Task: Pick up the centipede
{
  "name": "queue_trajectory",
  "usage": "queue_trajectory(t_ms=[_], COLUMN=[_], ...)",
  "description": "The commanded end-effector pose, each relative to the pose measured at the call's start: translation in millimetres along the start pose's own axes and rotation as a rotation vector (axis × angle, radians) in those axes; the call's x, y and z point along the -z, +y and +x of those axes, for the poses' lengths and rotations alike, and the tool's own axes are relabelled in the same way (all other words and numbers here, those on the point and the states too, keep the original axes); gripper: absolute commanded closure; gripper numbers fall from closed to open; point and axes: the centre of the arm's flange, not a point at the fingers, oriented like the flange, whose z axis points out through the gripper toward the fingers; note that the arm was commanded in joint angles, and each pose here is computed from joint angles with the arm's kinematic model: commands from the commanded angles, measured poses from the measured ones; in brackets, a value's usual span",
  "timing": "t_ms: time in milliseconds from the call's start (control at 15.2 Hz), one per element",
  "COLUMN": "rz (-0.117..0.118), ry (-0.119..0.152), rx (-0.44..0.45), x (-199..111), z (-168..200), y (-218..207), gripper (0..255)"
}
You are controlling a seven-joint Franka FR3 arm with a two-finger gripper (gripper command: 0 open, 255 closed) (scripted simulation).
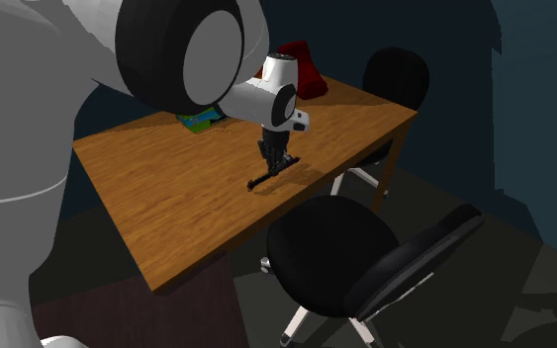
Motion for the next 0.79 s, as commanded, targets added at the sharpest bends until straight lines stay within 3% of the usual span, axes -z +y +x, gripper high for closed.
queue_trajectory(t_ms=[0,330,726], rz=[0.0,0.0,0.0], ry=[-0.001,-0.001,-0.001], rx=[0.0,0.0,0.0], x=[-0.5,-0.4,31.2], z=[-0.1,0.2,-1.4], y=[0.1,0.1,-1.2], gripper=[255,255,255])
